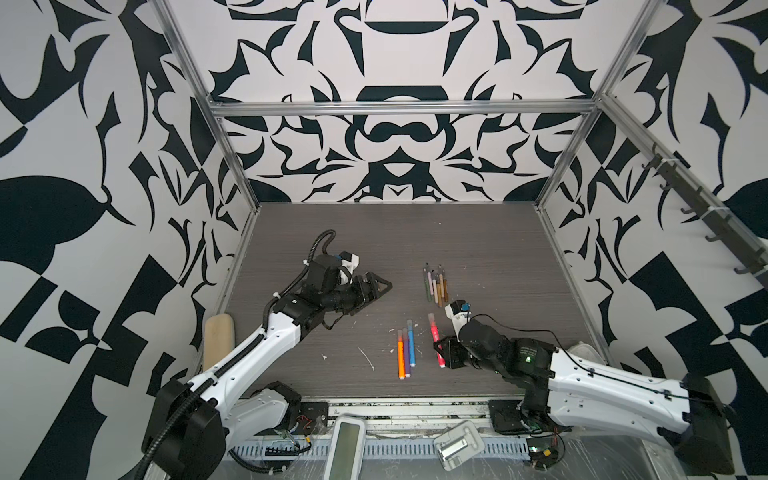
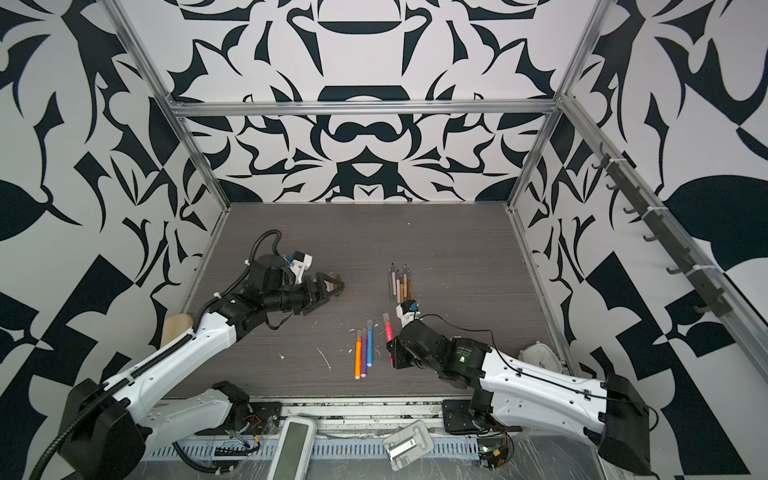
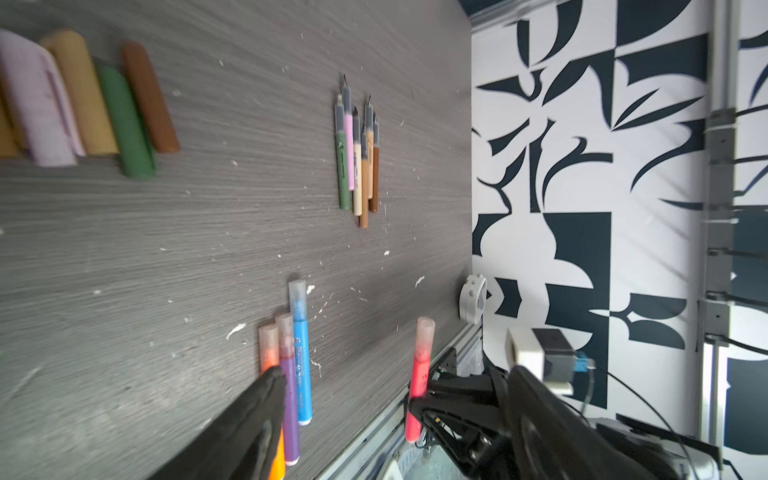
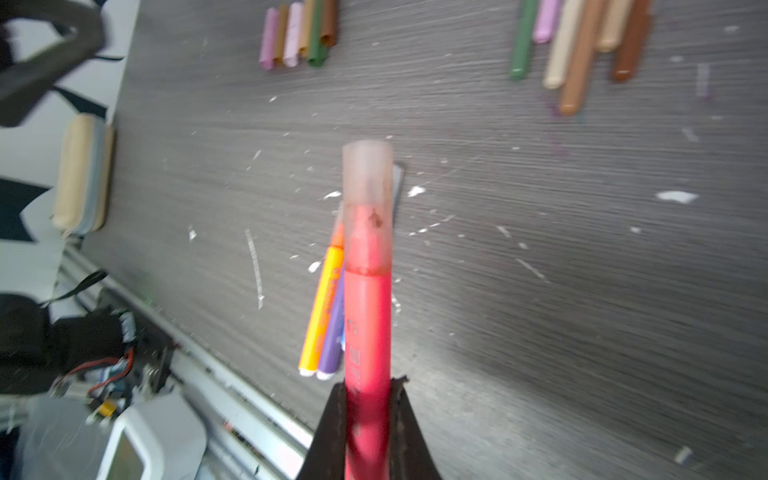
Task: Open the pen caps
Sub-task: 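Raise the pink marker toward the left gripper while the left gripper grips its cap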
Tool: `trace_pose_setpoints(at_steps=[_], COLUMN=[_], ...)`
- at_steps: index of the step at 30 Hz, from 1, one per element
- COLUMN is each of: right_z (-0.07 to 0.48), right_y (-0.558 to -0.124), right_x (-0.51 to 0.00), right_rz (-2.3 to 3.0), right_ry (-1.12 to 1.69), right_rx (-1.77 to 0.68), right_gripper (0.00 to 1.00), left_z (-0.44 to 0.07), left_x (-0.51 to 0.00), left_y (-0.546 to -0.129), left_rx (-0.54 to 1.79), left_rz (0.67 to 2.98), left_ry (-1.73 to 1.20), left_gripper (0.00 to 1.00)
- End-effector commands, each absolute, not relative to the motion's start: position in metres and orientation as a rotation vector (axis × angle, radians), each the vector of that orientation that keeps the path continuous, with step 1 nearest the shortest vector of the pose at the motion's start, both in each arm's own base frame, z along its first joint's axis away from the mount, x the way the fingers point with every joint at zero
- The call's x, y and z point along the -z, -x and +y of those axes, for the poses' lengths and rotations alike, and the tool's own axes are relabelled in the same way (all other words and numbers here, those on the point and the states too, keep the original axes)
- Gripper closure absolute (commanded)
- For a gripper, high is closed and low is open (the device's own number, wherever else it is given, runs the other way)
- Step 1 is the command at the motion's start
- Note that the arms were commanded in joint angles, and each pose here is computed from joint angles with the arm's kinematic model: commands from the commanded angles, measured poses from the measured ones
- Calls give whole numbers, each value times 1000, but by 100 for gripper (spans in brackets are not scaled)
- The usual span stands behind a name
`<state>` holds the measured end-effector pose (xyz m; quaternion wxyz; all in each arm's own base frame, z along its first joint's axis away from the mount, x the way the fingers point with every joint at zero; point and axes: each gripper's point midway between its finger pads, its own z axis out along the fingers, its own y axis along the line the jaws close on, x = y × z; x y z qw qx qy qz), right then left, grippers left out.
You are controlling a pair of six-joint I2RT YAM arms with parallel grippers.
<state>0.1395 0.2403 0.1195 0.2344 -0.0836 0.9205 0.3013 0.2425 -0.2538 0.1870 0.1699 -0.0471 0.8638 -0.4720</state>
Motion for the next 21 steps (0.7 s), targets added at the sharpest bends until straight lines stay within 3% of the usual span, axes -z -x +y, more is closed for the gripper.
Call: trace_pose_setpoints(at_steps=[1, 11, 14, 19, 21], right_z=[269, 305, 312, 321, 322], right_y=[-137, -143, -145, -148, -151], right_x=[-153, -177, -181, -184, -187], right_rz=[2463, 2390, 2385, 2381, 2376], right_ry=[348, 381, 394, 401, 400], right_rx=[-974, -1130, -1142, -1153, -1144], right_gripper=[100, 100, 100, 100, 100], left_z=[-266, -274, -273, -278, -281], left_x=[-184, -170, -167, -168, -168], left_y=[-243, -225, -223, -219, -218], left_rx=[1354, 1368, 1367, 1398, 1403], left_rz=[2450, 2526, 2533, 2541, 2547], left_ry=[122, 70, 73, 44, 37], left_gripper=[14, 14, 19, 42, 45])
